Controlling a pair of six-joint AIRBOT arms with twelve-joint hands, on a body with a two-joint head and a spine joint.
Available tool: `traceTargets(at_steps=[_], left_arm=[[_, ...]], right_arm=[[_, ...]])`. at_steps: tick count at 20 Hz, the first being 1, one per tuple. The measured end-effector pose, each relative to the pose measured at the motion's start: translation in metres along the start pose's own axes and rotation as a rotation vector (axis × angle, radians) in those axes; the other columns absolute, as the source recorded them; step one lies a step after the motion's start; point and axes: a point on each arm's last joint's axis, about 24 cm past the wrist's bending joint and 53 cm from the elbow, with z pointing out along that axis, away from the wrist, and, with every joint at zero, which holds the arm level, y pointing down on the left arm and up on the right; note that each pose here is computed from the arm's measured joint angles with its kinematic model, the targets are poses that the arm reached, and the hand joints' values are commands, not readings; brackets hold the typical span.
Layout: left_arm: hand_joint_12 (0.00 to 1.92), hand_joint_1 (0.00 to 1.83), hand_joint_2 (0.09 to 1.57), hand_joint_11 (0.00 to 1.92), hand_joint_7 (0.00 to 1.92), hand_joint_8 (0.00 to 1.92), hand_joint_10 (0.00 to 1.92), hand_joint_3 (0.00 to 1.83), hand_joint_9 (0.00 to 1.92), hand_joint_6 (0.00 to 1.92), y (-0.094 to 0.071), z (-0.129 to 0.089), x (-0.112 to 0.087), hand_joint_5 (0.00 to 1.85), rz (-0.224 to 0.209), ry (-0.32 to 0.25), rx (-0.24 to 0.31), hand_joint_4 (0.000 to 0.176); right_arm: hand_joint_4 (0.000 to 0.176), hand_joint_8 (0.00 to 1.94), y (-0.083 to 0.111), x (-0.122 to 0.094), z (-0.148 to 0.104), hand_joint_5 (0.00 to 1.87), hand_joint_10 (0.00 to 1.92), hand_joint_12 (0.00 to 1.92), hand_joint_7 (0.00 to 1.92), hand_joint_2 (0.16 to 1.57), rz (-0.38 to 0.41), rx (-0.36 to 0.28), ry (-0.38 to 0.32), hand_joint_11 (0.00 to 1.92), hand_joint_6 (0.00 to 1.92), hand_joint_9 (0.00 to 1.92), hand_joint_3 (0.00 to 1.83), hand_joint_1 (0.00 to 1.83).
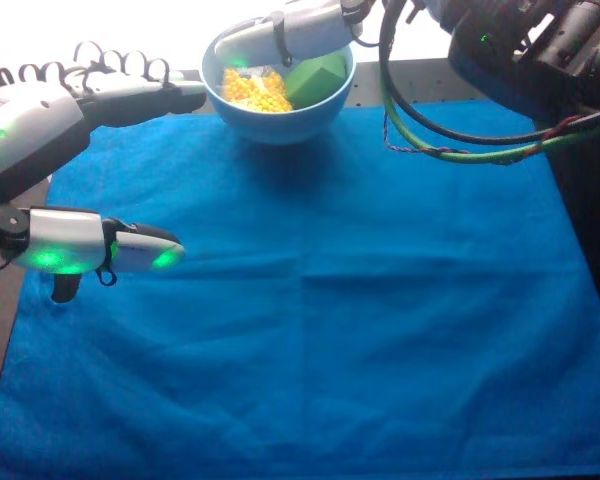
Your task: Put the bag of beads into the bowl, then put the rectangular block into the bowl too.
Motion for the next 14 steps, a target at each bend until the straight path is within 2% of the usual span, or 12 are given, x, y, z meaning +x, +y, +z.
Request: traceTargets(at_steps=[3,4,5,6,7,8,10,11,12,13,14], left_arm=[[0.60,0.77,0.91,0.00,0.28,0.00,0.00,0.00,0.23,0.00,0.003,-0.003,0.001,0.31,-0.015,0.001,-0.014,0.016],[0.52,0.77,0.92,0.00,0.27,0.00,0.00,0.00,0.20,0.00,0.003,-0.005,0.001,0.29,-0.015,0.003,-0.019,0.032],[0.50,0.77,0.93,0.00,0.26,0.00,0.00,0.00,0.19,0.00,0.002,-0.008,-0.001,0.28,-0.023,-0.007,-0.020,0.037],[0.35,0.81,0.92,0.00,0.23,0.00,0.01,0.00,0.14,0.00,0.001,-0.012,-0.004,0.26,-0.030,-0.022,-0.017,0.048],[0.28,0.79,0.92,0.00,0.21,0.00,0.00,0.00,0.12,0.00,-0.003,-0.018,-0.007,0.24,-0.039,-0.042,-0.007,0.050],[0.30,0.77,0.91,0.00,0.19,0.00,0.00,0.00,0.11,0.00,-0.009,-0.023,-0.008,0.23,-0.050,-0.059,0.006,0.056],[0.14,0.72,0.90,0.00,0.02,0.00,0.00,0.00,0.01,0.00,-0.015,-0.037,-0.014,0.10,-0.049,-0.089,0.026,0.061],[0.12,0.72,0.90,0.00,0.01,0.00,0.00,0.00,0.00,0.00,-0.015,-0.044,-0.020,0.09,-0.052,-0.118,0.027,0.062],[0.02,0.69,0.83,0.00,0.00,0.00,0.00,0.00,0.00,0.00,-0.012,-0.051,-0.027,0.02,-0.063,-0.154,0.013,0.142],[0.00,0.69,0.84,0.00,0.00,0.00,0.00,0.00,0.00,0.00,-0.008,-0.059,-0.032,0.00,-0.074,-0.185,-0.003,0.136],[0.00,0.69,0.84,0.00,0.00,0.00,0.00,0.00,0.00,0.00,-0.003,-0.065,-0.034,0.00,-0.085,-0.208,-0.022,0.131]], right_arm=[[0.176,0.00,0.010,-0.031,-0.025,0.00,0.00,0.00,0.00,0.80,0.017,-0.058,-0.062,0.00,0.00,0.00,0.00,0.53],[0.176,0.00,0.010,-0.041,-0.042,0.00,0.00,0.00,0.00,0.78,0.033,-0.069,-0.083,0.00,0.00,0.00,0.00,0.56],[0.176,0.00,0.011,-0.046,-0.062,0.00,0.00,0.00,0.00,0.78,0.037,-0.080,-0.083,0.00,0.00,0.00,0.00,0.57],[0.176,0.00,0.013,-0.048,-0.081,0.00,0.00,0.00,0.00,0.81,0.036,-0.086,-0.070,0.00,0.00,0.00,0.00,0.58],[0.176,0.00,0.015,-0.052,-0.102,0.00,0.00,0.00,0.00,0.83,0.046,-0.083,-0.062,0.01,0.00,0.00,0.01,0.51],[0.176,0.00,0.021,-0.060,-0.122,0.00,0.00,0.00,0.00,0.84,0.076,-0.090,-0.080,0.00,0.00,0.00,0.01,0.48],[0.176,0.00,0.029,-0.074,-0.165,0.00,0.00,0.00,0.00,0.83,0.152,-0.090,-0.140,0.00,0.00,0.00,0.01,0.73],[0.176,0.00,0.027,-0.075,-0.187,0.00,0.00,0.00,0.00,0.83,0.180,-0.074,-0.164,0.00,0.00,0.00,0.00,0.75],[0.176,0.00,0.021,-0.071,-0.210,0.00,0.00,0.00,0.00,0.79,0.213,-0.036,-0.179,0.00,0.00,0.00,0.00,0.62],[0.176,0.00,0.012,-0.064,-0.229,0.00,0.00,0.00,0.00,0.81,0.242,0.014,-0.185,0.00,0.00,0.00,0.00,0.56],[0.176,0.00,0.004,-0.057,-0.247,0.00,0.00,0.00,0.00,0.83,0.272,0.064,-0.199,0.00,0.00,0.00,0.01,0.58]])
